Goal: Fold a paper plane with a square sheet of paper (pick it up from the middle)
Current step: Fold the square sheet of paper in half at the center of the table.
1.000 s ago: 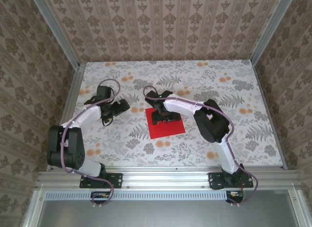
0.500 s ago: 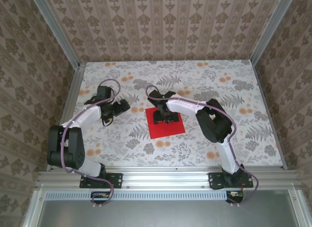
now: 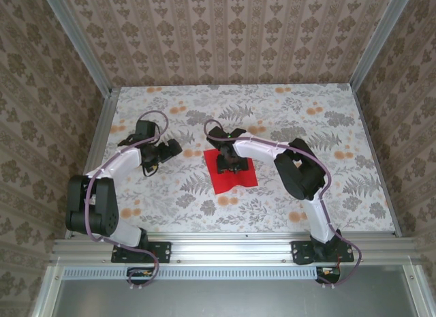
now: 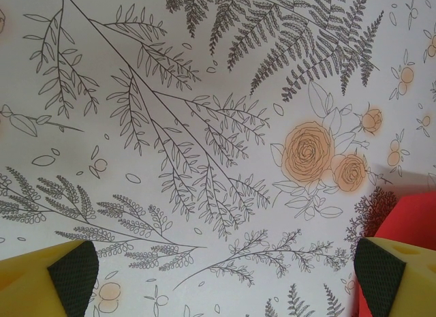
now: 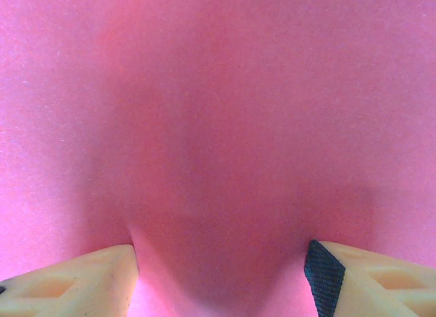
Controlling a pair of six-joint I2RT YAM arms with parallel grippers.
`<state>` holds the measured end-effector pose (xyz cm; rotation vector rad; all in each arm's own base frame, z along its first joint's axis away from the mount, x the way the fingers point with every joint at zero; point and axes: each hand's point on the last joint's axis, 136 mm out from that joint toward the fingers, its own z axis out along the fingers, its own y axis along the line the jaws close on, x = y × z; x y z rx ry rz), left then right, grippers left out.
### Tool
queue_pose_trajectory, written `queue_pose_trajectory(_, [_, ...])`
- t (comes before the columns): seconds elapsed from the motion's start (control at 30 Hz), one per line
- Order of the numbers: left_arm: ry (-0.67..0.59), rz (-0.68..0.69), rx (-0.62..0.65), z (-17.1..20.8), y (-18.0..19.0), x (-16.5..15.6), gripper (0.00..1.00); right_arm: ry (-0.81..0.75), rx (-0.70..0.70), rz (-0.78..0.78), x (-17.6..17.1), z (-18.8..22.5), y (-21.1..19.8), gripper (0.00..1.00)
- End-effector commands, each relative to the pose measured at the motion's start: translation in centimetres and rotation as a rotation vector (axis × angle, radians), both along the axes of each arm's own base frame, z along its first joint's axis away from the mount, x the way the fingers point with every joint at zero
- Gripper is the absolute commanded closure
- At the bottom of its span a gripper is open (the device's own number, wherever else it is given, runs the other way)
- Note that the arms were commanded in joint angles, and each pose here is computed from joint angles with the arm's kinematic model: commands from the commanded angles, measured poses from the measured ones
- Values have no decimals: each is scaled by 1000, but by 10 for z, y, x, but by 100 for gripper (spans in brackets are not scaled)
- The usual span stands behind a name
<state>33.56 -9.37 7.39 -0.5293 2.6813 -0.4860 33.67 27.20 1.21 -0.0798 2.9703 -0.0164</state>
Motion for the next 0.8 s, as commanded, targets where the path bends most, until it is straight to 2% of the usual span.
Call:
queue_pose_trajectory(0.0, [45, -13, -14, -8, -5, -11, 0, 159, -47, 4, -34, -45, -18, 31])
queue_pose_trajectory(0.17, [23, -78, -36, -1, -19, -9, 0, 126, -12, 31, -28, -28, -11, 24])
queue_pose_trajectory(0.37, [4, -208, -118, 5, -59, -5, 1, 137, -36, 84, -36, -38, -20, 19])
queue_pose_trajectory(0.47, [20, -208, -140, 2, -66, -3, 2, 118, -32, 96, -33, -31, -19, 17])
queue_pose_trajectory(0.67, [44, -139, -141, -6, -60, -2, 3, -55, -6, 82, 1, 23, -9, 5])
queue_pose_trajectory(0.77, [52, -104, -147, -9, -55, -2, 3, -85, -37, 57, 14, 24, -11, 1])
